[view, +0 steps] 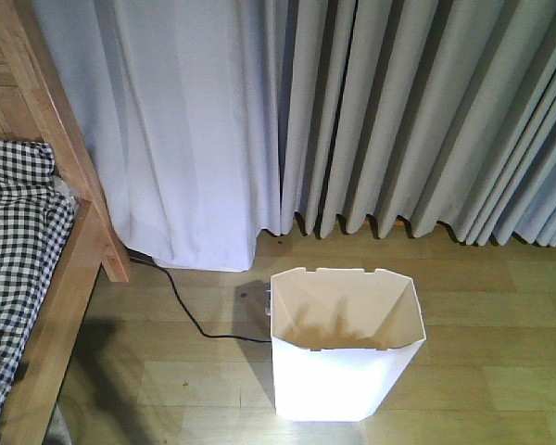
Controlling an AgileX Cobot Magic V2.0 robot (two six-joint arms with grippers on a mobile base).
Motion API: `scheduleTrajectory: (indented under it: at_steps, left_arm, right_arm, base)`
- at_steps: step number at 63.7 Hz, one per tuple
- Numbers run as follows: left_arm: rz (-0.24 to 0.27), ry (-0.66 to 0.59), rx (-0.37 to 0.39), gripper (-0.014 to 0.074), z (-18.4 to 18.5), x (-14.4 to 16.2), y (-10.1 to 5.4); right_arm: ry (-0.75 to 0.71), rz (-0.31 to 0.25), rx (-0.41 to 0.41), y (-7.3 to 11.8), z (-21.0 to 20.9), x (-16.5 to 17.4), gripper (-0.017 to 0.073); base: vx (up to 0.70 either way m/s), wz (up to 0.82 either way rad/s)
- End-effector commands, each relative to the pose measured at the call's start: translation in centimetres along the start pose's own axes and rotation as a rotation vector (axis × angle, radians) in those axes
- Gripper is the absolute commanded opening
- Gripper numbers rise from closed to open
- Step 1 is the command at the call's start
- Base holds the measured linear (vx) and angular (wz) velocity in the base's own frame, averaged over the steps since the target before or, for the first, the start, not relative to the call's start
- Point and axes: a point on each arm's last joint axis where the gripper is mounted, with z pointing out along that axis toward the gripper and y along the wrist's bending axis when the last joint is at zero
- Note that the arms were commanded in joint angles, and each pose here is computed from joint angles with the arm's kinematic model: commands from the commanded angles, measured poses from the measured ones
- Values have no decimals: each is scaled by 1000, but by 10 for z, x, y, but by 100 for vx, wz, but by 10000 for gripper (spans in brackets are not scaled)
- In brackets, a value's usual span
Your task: Move trash bin to bedside with robot
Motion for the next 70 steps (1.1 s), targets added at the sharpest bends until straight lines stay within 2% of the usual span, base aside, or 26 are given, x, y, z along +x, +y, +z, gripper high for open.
scheduleTrajectory:
  at_steps: [1, 8, 42, 47, 53, 60, 64, 70]
  left_arm:
    - [-6, -76, 11, -6, -1, -5, -1]
    - [-6, -76, 11, -6, -1, -5, -1]
    - [-6, -76, 11, -6, -1, -5, -1]
    - [-6, -76, 11, -6, -1, -5, -1]
    - [-6, -76, 11, -6, -1, -5, -1]
    - [-6, -76, 11, -6, -1, -5, -1]
    - [-6, -76, 11, -6, -1, -5, -1]
    - [-6, -76, 11, -6, -1, -5, -1]
  right_arm:
    - [-71, -17, 29, -3, -2, -13, 254]
    - [-66, -41, 39, -4, -2, -13, -15]
    - [-66, -41, 40, -4, -2, -13, -9]
    - [-64, -63, 48, -5, -2, -13, -9]
    - [-80, -28, 60, -5, -4, -13, -9]
    - [-126, -10, 131, -11, -5, -10, -9]
    - [-181, 14, 163, -13, -2, 2, -9]
    - [-231, 56, 170, -14, 4, 22, -9]
  base:
    - [0, 0]
    - [0, 0]
    - [0, 0]
    - [0, 0]
    - [0, 0]
    - [0, 0]
    - [0, 0]
    - [0, 0]
